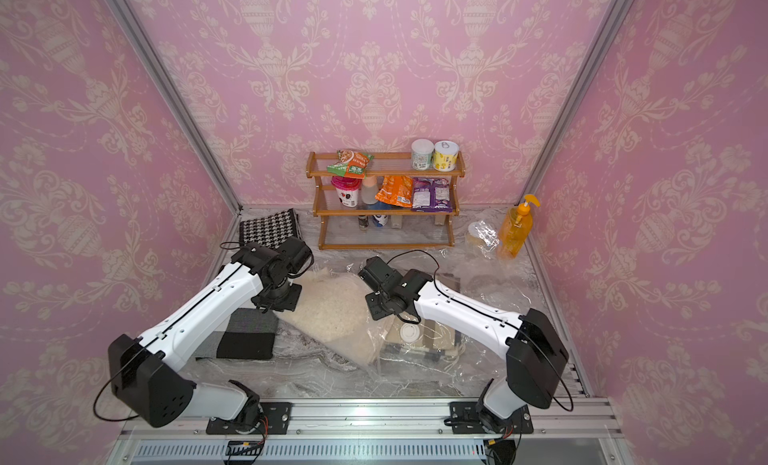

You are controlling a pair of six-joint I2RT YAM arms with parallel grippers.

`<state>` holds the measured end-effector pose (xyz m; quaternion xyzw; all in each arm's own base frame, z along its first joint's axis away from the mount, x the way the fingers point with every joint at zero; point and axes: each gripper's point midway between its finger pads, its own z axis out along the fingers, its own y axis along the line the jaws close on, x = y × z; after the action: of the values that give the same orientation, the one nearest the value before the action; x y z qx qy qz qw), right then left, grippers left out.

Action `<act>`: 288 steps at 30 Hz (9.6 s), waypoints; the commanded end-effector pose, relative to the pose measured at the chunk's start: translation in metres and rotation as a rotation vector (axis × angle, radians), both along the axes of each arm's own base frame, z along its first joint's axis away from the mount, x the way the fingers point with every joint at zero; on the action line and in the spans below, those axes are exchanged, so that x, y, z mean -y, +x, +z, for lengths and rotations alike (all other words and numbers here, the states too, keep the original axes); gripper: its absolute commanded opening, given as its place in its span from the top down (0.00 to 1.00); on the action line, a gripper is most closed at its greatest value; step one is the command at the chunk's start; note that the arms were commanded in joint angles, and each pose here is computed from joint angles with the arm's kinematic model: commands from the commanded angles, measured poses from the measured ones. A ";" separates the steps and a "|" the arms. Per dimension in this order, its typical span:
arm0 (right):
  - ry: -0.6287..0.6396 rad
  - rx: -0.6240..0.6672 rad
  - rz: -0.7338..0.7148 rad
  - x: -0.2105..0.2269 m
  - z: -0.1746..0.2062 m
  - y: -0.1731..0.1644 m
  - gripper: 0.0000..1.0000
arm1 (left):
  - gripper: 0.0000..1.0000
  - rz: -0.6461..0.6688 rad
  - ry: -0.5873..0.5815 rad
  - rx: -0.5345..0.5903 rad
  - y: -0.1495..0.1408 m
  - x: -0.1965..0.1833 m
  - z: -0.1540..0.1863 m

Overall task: Take the scarf out of the vacuum bag
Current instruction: Take out the scarf from the vacuum bag, then place the scarf at the center of the board, then adjust the vacuum bag at the center of the board, then open the vacuum bag at the center of the board.

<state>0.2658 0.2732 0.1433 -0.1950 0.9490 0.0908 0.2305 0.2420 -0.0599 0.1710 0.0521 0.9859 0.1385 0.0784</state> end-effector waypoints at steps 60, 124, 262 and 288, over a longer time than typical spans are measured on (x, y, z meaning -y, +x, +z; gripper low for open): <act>0.126 0.001 0.075 -0.017 0.010 -0.003 1.00 | 1.00 0.501 0.498 0.095 0.070 -0.212 0.065; 0.082 -0.053 -0.566 0.085 0.010 -0.050 0.00 | 0.01 0.099 -1.118 0.283 0.081 0.129 -0.009; -0.364 0.236 -0.269 -0.122 -0.012 -0.025 1.00 | 0.01 0.965 -1.144 0.723 0.057 -0.122 -0.008; -0.163 0.125 -0.089 0.014 0.019 -0.015 0.96 | 0.01 0.225 -1.334 0.358 0.043 0.097 -0.002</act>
<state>0.2512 0.2582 0.1586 -0.1558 0.9485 -0.0291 0.2742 0.2822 -0.1507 0.1657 -0.1554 0.8290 -0.4870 0.2267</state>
